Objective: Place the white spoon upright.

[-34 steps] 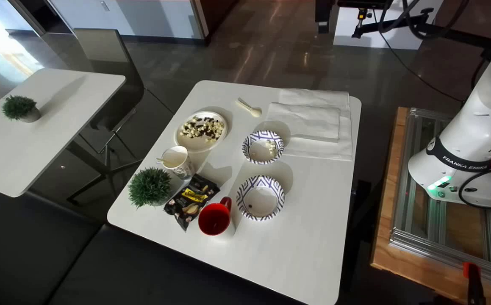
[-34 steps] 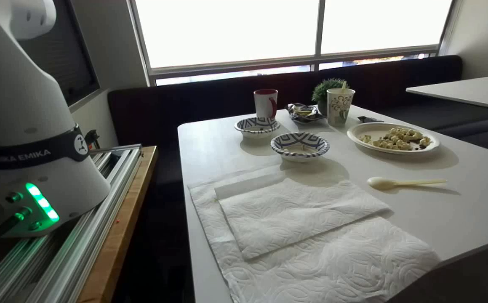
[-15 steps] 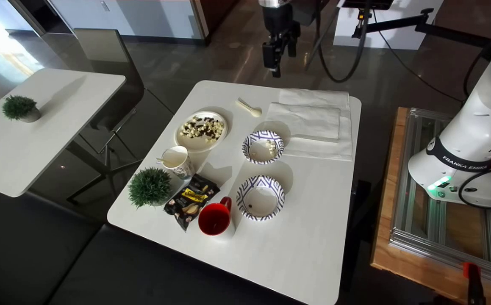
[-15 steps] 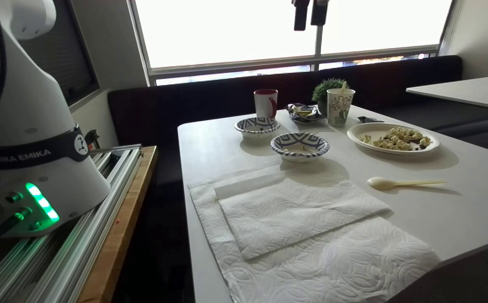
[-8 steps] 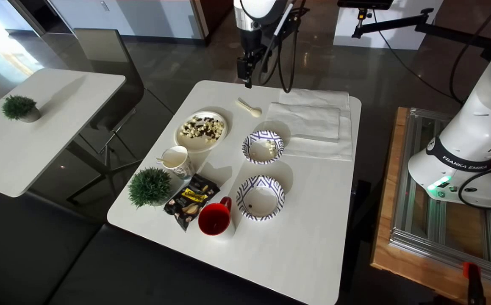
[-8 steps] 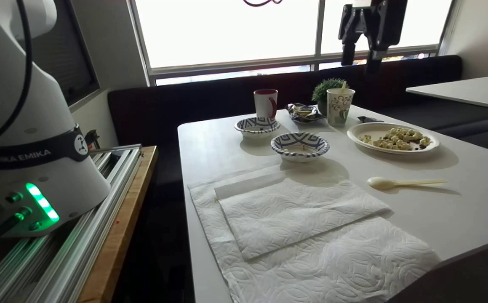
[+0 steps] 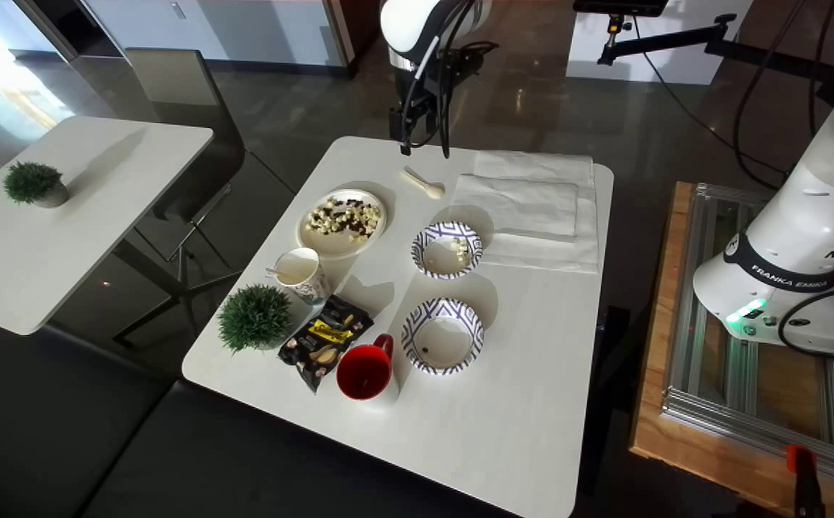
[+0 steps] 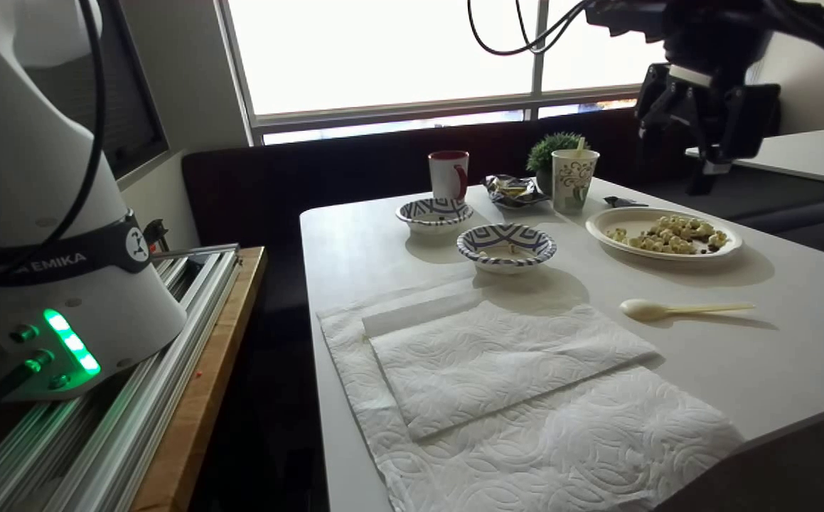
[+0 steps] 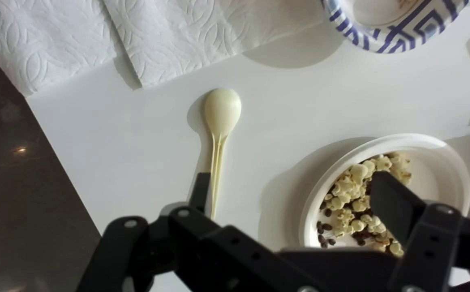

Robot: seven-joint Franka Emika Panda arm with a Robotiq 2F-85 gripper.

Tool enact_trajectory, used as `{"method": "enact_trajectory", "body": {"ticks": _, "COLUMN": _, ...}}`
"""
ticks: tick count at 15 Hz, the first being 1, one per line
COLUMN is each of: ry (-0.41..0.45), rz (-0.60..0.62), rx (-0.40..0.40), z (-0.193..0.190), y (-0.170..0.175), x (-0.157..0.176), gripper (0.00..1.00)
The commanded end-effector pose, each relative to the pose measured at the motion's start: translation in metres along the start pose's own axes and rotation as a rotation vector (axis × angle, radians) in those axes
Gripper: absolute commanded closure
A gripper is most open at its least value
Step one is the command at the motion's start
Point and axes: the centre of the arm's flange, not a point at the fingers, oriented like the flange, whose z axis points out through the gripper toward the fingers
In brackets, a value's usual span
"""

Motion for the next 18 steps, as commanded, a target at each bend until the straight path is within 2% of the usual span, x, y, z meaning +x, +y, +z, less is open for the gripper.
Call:
{"method": "enact_trajectory", "body": {"ticks": 1, "ry": -0.017, "rz": 0.066, "rx": 0.032, "z": 0.015, "y": 0.021, "x": 0.039, "gripper": 0.0}}
{"method": "enact_trajectory", "body": {"ticks": 2, "ry": 0.009, "rz": 0.022, "rx": 0.003, "z": 0.01, "y": 0.015, "x": 0.013, "gripper": 0.0}}
{"method": "enact_trajectory", "body": {"ticks": 8, "ry": -0.007, "rz": 0.044, "rx": 0.008, "z": 0.018, "y": 0.022, "x": 0.025, "gripper": 0.0}}
{"method": "enact_trajectory", "body": {"ticks": 13, "ry": -0.052, "rz": 0.056, "rx": 0.055, "z": 0.058, "y": 0.024, "x": 0.034, "gripper": 0.0}}
{"method": "enact_trajectory", "body": {"ticks": 18, "ry": -0.032, "rz": 0.059, "rx": 0.118, "z": 0.089, "y": 0.028, "x": 0.047, "gripper": 0.0}}
